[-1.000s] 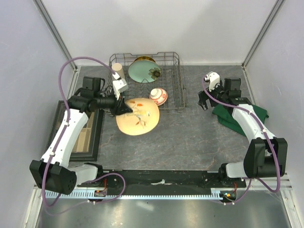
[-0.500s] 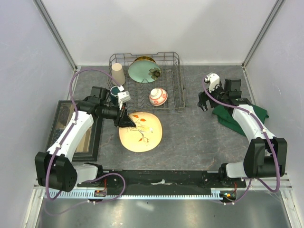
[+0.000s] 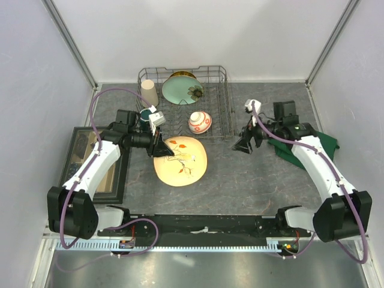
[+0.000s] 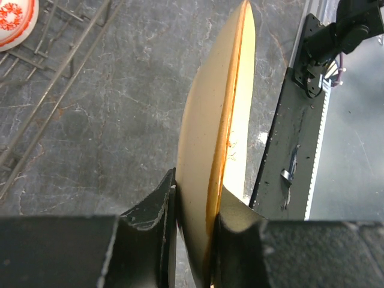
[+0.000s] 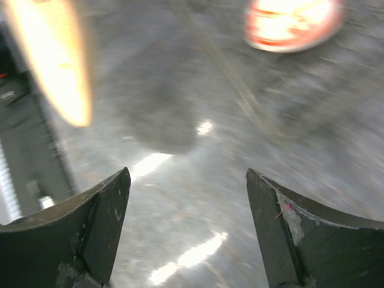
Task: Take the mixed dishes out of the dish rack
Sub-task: Pick up the plate from the dish rack.
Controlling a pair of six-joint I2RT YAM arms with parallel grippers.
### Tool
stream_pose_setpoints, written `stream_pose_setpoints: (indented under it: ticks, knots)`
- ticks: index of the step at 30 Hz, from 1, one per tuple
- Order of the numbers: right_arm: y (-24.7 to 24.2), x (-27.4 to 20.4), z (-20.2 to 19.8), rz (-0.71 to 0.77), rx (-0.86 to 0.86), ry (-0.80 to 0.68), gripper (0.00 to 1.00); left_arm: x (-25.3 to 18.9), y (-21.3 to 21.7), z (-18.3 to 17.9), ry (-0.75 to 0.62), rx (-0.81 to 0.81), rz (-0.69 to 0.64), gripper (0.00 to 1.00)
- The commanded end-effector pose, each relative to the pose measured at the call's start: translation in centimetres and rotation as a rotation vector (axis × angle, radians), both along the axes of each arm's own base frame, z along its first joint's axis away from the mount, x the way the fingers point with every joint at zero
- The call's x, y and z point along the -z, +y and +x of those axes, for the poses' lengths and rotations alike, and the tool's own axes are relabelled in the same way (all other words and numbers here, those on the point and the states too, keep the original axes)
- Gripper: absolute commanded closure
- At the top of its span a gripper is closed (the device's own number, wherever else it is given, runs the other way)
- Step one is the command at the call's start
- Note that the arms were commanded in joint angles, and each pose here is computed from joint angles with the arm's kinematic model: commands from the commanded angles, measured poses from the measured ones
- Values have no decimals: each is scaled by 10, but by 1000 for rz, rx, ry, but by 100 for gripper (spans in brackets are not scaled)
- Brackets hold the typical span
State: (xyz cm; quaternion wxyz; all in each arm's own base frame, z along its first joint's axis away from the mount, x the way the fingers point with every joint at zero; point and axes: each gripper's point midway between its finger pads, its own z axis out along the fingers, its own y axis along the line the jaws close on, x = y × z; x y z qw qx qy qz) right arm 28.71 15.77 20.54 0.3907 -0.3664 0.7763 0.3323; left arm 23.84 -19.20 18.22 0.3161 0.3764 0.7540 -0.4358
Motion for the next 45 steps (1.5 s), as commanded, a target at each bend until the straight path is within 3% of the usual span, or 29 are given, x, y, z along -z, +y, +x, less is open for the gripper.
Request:
stream_pose_setpoints:
  ticks: [1, 11, 28, 38, 45]
  knots:
    - [50, -20, -36, 77, -188, 46, 16, -23, -9, 7, -34, 11, -88, 98]
    - [114, -13, -27, 65, -275, 53, 23, -35, -14, 10, -52, 24, -126, 98]
    - [175, 2, -20, 44, -390, 74, 36, -44, -14, 5, -75, 33, -142, 98]
    - [179, 10, -24, 42, -417, 77, 56, -48, -16, 6, -74, 34, -162, 98]
    - [181, 9, -28, 50, -435, 84, 84, -47, -16, 3, -70, 32, -168, 98]
